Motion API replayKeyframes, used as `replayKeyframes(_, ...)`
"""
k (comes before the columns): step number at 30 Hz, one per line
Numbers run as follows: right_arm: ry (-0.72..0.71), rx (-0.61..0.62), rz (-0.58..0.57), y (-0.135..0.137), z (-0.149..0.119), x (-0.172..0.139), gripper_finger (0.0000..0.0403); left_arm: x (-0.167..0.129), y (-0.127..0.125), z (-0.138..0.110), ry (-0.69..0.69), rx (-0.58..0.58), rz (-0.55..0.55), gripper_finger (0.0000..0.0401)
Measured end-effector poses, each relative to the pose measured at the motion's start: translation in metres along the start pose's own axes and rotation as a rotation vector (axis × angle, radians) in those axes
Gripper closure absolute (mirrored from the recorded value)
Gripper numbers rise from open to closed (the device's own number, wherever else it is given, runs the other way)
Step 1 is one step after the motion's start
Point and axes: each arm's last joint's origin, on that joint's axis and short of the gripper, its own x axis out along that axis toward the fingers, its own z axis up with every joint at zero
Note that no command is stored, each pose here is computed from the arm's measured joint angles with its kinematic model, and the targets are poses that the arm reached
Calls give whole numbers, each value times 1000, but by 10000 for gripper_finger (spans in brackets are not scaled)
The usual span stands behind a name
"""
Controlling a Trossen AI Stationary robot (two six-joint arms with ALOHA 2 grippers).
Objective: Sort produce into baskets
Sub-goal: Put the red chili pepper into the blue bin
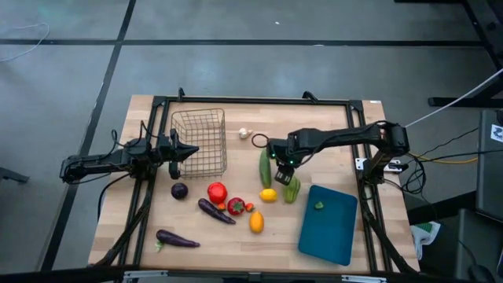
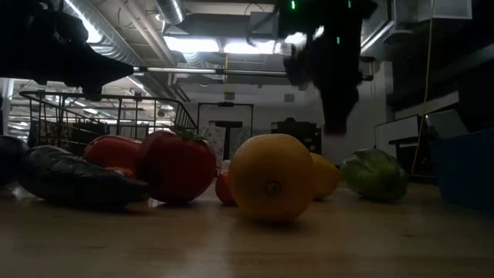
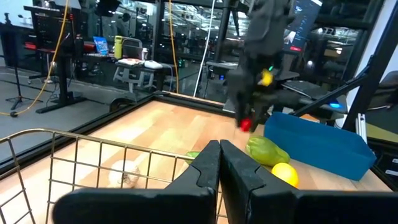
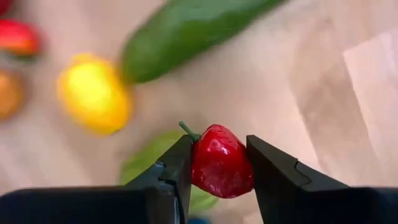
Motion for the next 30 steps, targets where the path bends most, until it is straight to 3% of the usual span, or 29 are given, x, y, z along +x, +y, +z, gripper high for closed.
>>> replayKeyframes(8, 84, -145, 1, 43, -20, -29, 272, 0, 0, 0, 0, 0, 0, 395)
replayKeyframes(21, 254, -388, -59, 105, -90, -27, 271, 0, 0, 0, 0, 0, 0, 395)
replayKeyframes(30, 314, -539, -93, 128, -135, -11, 271, 0, 0, 0, 0, 0, 0, 395)
